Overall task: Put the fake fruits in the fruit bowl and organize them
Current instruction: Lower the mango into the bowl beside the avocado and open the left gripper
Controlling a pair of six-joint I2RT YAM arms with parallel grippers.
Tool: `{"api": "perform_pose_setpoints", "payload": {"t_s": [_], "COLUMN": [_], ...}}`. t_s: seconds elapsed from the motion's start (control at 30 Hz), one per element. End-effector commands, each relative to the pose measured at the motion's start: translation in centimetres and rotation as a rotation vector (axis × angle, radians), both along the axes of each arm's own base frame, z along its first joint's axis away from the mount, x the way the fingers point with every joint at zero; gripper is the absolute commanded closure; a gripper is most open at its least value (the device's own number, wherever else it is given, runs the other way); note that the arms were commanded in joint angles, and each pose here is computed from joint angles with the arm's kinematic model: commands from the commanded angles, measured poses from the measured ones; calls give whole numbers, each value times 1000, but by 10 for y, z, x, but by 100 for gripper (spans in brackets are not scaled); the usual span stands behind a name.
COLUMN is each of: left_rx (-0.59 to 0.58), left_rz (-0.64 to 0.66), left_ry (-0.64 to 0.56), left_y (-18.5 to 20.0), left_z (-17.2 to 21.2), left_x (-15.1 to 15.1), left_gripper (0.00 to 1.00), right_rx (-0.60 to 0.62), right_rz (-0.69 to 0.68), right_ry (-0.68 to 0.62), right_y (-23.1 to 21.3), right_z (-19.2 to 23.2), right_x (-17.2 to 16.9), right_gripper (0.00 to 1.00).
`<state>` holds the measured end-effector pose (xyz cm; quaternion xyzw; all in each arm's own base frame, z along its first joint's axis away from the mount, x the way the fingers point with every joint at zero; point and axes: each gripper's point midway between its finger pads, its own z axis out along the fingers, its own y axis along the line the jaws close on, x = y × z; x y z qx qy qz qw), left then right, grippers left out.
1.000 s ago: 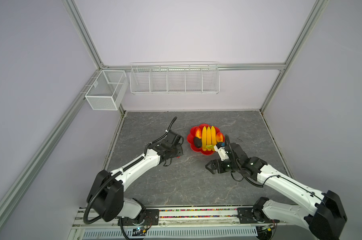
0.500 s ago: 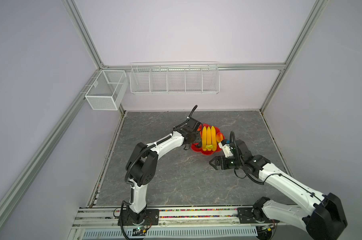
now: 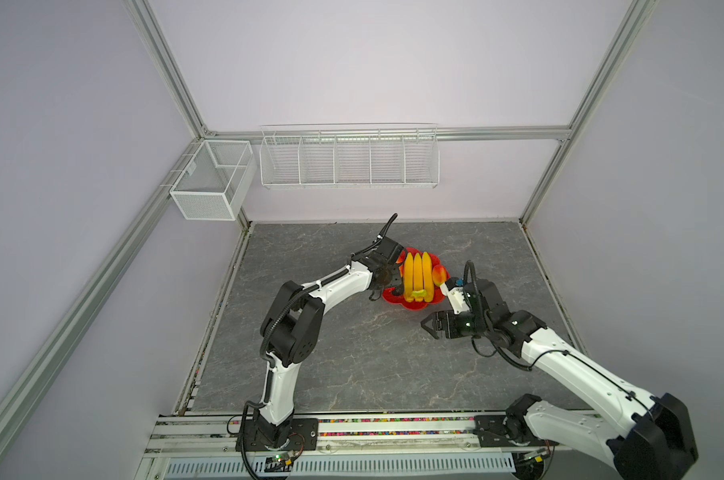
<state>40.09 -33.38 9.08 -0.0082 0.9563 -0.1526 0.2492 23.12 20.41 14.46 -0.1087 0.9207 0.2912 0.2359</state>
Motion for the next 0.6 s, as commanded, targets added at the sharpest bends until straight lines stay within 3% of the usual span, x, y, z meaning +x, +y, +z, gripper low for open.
{"api": "perform_pose_setpoints", "payload": {"t_s": [0.0,0.3,0.33,0.4,0.57], "left_rx": [32,56,58,63,68], "left_rz": [1,-21,-26,-16,-14], "left_ry": [-11,-88,-106,-135,-214], "left_y": [1,3,4,8,22], "left_z": [-3,22,28,41,75], "left_x": [7,16,17,19,21], "left_gripper": [62,46,40,0,1], "right_rx": [-6,-3,-6,-10,-9], "right_rz": [15,6,5,5,-29], "right_ry": [17,9,4,-7,-49], "right_y": [-1,-1,-1,-2,-10], "right_z": [-3,3,4,9,28], "right_x": [-3,-1,-1,2,19], "right_gripper": [10,10,10,10,10]}}
